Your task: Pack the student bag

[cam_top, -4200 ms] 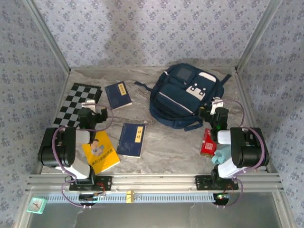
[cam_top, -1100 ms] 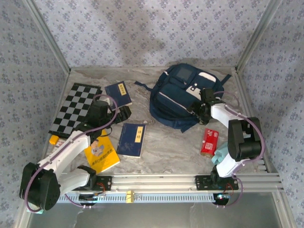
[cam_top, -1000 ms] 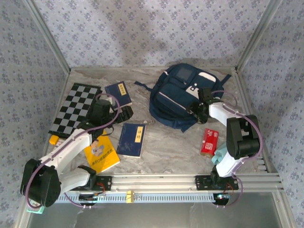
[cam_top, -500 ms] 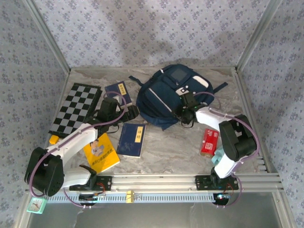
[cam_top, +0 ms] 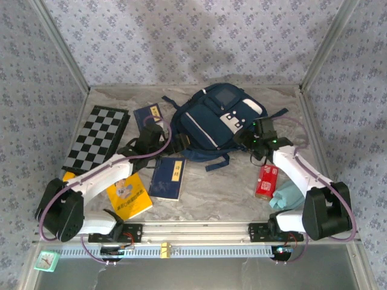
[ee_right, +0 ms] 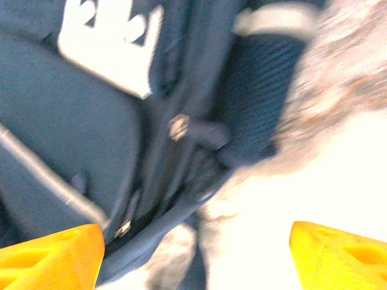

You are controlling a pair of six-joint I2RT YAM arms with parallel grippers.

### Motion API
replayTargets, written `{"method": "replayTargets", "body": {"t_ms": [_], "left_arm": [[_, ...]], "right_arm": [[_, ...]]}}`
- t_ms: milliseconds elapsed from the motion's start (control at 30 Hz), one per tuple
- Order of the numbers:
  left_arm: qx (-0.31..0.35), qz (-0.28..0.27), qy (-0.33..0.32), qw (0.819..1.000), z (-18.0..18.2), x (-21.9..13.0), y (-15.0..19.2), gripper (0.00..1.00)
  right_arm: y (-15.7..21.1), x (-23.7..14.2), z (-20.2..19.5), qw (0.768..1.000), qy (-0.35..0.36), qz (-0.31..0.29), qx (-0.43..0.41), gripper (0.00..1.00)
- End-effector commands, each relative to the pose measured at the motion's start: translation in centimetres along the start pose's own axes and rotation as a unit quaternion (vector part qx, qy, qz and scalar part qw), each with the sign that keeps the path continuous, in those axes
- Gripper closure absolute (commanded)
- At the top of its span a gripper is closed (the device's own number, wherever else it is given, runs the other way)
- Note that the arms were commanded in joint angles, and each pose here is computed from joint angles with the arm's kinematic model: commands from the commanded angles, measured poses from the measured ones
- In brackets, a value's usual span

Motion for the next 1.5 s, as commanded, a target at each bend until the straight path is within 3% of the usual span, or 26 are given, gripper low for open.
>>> {"method": "replayTargets", "body": {"t_ms": [0,233,433,567,700,833,1000,1267,1467], "left_arm": [[-0.010,-0.006,0.027,1.000,-2.7,1.0,-0.5,0.00],[-0.007,0.030,0.012,0.999,-3.5,4.6,1.6,0.00],[0.005,0.021,-0.014,1.000,-2.7,6.4,1.6,0.00],[0.018,0.019,-0.041,0.999,-2.1,7.0,1.4,0.00],[0.022,0.019,-0.064,0.997,-1.1,7.6,1.2,0.00],[0.026,0.012,-0.063,0.998,-0.9,8.6,0.5,0.00],[0.054,-0.019,-0.062,0.996,-1.7,9.6,-1.6,0.00],[0.071,-0.044,-0.050,0.995,-1.9,11.9,-5.2,0.00],[0.080,-0.048,-0.054,0.994,-1.0,12.2,-6.8,0.00]], "right_arm": [[-0.3,1.3,-2.4,0.999,0.035,0.035,-0.009,0.18],[-3.0,4.9,-1.1,0.998,-0.004,0.065,-0.002,0.32],[-4.1,7.0,0.2,0.999,-0.018,0.036,-0.023,0.37],[-4.5,8.8,0.0,0.999,-0.020,0.040,-0.016,0.45],[-5.0,9.0,0.2,0.999,-0.031,0.022,-0.013,0.58],[-5.3,8.0,0.4,0.999,-0.051,0.007,0.001,0.82],[-5.8,5.1,1.7,0.996,-0.092,-0.007,-0.005,1.00],[-3.5,1.1,1.5,0.995,-0.103,0.002,0.007,1.00],[-1.0,0.2,0.6,0.991,-0.122,-0.034,0.034,1.00]]}}
Point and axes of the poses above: each hand's point on the last joint's axis, 136 mm out from that joint toward the fingers, its own x axis out along the fingers, its own z axis along the line the jaws close on, y = z × x, the point moved 6 cm from there along -x, back along the fingers, and after that the axes turned 11 degrees about x, right-handed, at the moved point
